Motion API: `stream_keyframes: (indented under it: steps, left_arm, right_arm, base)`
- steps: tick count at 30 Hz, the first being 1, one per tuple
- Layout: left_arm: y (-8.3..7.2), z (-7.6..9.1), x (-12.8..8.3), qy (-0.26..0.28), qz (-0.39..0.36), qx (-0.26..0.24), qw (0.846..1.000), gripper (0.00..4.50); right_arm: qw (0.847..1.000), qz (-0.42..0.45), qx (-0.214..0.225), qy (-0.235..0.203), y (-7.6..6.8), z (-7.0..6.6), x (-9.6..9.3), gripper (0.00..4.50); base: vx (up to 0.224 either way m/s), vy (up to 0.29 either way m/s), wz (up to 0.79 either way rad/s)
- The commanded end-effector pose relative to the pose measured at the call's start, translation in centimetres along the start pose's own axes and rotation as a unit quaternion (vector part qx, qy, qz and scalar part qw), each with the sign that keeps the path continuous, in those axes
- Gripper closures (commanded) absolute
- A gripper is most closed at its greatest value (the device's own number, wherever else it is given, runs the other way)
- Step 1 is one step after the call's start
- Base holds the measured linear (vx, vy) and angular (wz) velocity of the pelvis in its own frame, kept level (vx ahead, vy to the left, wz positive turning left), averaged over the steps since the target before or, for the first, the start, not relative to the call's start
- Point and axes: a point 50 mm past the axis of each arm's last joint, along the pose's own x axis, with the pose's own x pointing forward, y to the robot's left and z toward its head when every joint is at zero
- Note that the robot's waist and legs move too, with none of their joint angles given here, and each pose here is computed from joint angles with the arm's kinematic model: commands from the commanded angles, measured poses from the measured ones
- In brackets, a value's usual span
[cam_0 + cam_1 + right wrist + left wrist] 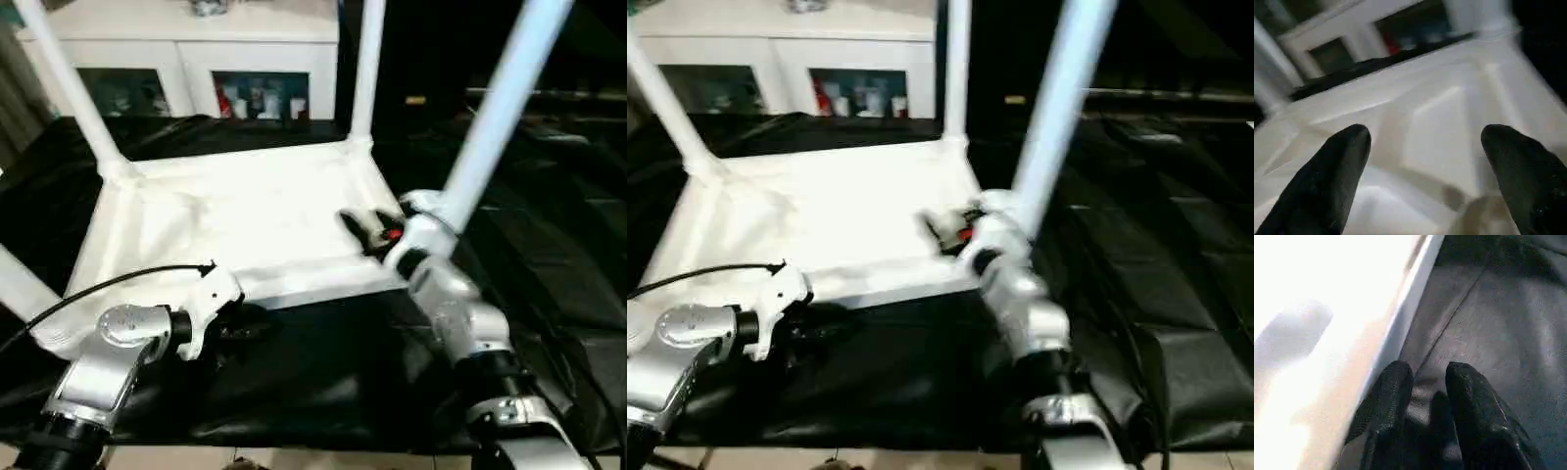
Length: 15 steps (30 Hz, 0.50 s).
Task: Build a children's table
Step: Rotate table base
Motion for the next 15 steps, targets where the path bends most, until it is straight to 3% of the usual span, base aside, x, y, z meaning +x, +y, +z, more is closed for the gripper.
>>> stream_keyframes:
  steps: [1, 2, 4, 8, 9, 11, 12, 15]
  left_arm:
    - [0.9, -0.2, -0.5, 0.012, 0.036, 0.014, 0.999, 2.93]
    - [0.9, -0.2, -0.5, 0.012, 0.036, 0.014, 0.999, 2.93]
    - [1.1, -0.3, -0.6, 0.011, 0.043, 0.015, 0.999, 2.93]
    - [1.1, -0.3, -0.6, 0.007, 0.045, 0.017, 0.999, 2.93]
    - [1.1, -0.3, -0.6, 0.007, 0.045, 0.017, 0.999, 2.93]
    - [1.2, -0.1, -0.5, -0.004, 0.046, 0.017, 0.999, 2.93]
    - [1.2, -0.1, -0.5, -0.004, 0.046, 0.017, 0.999, 2.93]
    - [1.4, 0.1, -0.5, -0.013, 0.053, 0.019, 0.998, 2.93]
  right_arm:
    - [0.994, -0.107, 0.005, -0.033, -3.9, 1.4, -0.8, 0.46]
    - [0.994, -0.107, 0.005, -0.033, -3.9, 1.4, -0.8, 0.46]
    - [0.987, -0.152, -0.004, -0.046, -6.0, 2.3, -1.3, 0.46]
    - [0.977, -0.199, -0.023, -0.072, -8.9, 4.4, -2.4, 0.46]
    - [0.977, -0.199, -0.023, -0.072, -8.9, 4.4, -2.4, 0.46]
    - [0.970, -0.224, -0.044, -0.083, -10.8, 5.7, -3.4, 0.46]
    - [0.970, -0.224, -0.045, -0.083, -10.8, 5.7, -3.4, 0.46]
    - [0.964, -0.240, -0.081, -0.087, -12.7, 7.0, -4.8, 0.46]
  base:
    - [0.000, 0.000, 0.00]
    - [0.000, 0.000, 0.00]
    - [0.000, 0.000, 0.00]
    - [0.000, 0.000, 0.00]
    - [0.000, 0.000, 0.00]
    - [0.000, 0.000, 0.00]
    - [0.000, 0.000, 0.00]
    - [0.000, 0.000, 0.00]
